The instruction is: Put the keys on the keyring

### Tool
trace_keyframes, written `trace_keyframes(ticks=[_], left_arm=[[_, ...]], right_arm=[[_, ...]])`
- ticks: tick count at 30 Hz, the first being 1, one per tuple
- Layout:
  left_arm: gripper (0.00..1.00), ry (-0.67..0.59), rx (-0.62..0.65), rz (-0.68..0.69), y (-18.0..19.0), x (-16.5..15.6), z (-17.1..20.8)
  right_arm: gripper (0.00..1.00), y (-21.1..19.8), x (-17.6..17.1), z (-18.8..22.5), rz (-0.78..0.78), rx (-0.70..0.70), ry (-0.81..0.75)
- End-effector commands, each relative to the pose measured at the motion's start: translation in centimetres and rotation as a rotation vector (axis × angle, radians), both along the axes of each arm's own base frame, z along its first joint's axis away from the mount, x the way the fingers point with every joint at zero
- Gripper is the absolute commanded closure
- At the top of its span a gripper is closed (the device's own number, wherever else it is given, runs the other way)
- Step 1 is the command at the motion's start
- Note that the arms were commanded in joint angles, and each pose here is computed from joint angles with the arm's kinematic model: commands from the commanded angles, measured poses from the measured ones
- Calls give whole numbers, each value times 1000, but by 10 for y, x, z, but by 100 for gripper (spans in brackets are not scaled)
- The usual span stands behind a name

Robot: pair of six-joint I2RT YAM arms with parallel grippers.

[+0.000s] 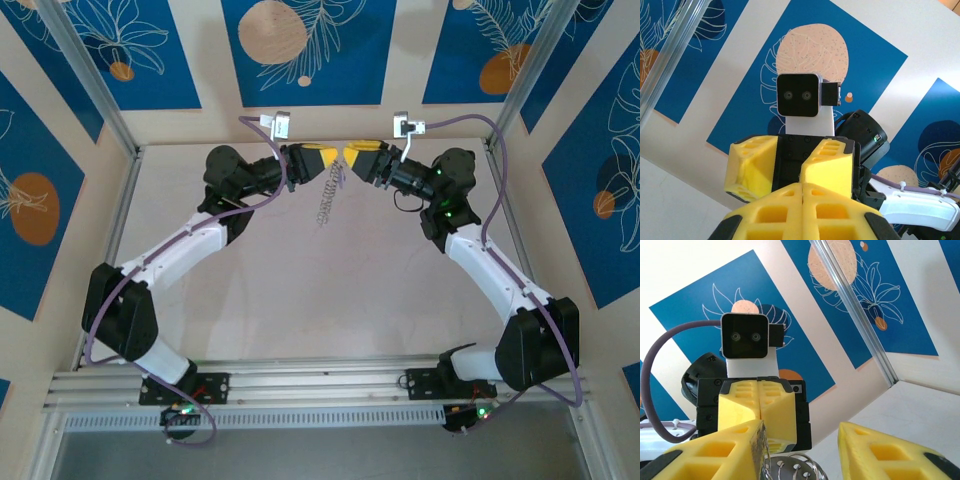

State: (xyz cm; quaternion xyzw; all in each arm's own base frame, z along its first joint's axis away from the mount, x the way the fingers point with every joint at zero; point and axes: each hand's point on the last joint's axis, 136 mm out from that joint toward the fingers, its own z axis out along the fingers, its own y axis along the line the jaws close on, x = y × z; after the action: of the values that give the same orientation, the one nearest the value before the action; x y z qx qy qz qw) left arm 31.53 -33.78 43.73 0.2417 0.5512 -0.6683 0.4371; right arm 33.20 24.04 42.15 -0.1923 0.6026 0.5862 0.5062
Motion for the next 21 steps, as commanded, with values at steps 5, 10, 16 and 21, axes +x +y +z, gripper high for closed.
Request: trace_keyframes(ticks=[5,10,16,21], left_arm=[[100,-50,-41,-3,0,-5,12],[100,-50,-45,-4,0,-5,13],[100,-50,-47,-2,0,-5,14],[100,-52,-48,1,1,-5,14]], right_arm=[[56,-2,-1,-8,2,-4,20],[52,0,-1,-9,23,2,24],[48,1,-9,-3,75,21,-13],[49,3,-18,3,131,25,-42]])
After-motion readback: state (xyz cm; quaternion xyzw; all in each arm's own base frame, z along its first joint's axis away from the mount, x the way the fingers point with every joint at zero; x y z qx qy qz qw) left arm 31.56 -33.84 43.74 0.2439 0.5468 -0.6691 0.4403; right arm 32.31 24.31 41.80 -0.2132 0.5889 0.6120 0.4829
